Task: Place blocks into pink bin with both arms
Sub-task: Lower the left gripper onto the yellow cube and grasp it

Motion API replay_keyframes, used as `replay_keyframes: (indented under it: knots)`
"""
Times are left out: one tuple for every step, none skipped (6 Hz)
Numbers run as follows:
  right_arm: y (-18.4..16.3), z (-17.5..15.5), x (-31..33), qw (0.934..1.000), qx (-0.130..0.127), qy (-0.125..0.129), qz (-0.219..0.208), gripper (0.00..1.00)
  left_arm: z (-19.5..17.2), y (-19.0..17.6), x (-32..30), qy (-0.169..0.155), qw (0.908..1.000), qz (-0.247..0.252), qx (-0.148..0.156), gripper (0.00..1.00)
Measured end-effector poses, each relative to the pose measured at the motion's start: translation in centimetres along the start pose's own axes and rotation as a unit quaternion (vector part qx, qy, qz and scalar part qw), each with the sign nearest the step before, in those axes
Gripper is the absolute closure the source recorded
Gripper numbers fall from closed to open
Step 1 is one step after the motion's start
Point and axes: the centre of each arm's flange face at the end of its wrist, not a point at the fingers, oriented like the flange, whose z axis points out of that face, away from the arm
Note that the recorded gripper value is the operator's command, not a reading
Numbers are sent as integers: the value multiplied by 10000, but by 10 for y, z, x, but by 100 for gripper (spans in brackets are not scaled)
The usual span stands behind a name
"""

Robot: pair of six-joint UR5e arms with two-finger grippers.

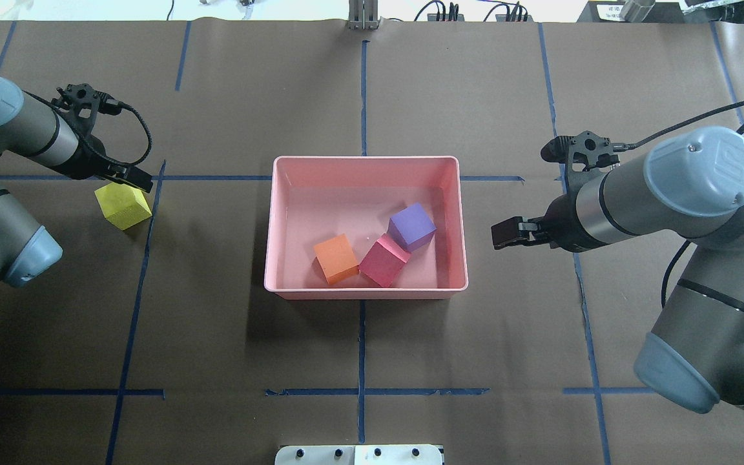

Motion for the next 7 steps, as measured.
replay_keyframes:
  knots:
    - [0, -1, 0, 10000, 6, -6, 3, 0, 1, 4, -1, 84, 9997, 236, -20, 0]
    - [0, -2, 0, 10000, 14, -13, 6, 0, 2, 11, -7, 122, 9978, 655, -34, 0]
    - [1, -4, 0, 10000, 24, -24, 5, 0, 5, 18, -13, 114, 9950, 994, -65, 0]
    - [1, -6, 0, 10000, 30, -32, 10, 0, 7, 21, -14, 115, 9935, 1126, -85, 0]
    - [2, -6, 0, 10000, 31, -36, 19, 0, 9, 22, -14, 120, 9933, 1147, -104, 0]
    - [2, -6, 0, 10000, 32, -33, 28, 0, 12, 24, -15, 113, 9932, 1149, -133, 0]
    - [2, -6, 0, 10000, 31, -33, 32, 0, 14, 26, -16, 107, 9932, 1151, -156, 1]
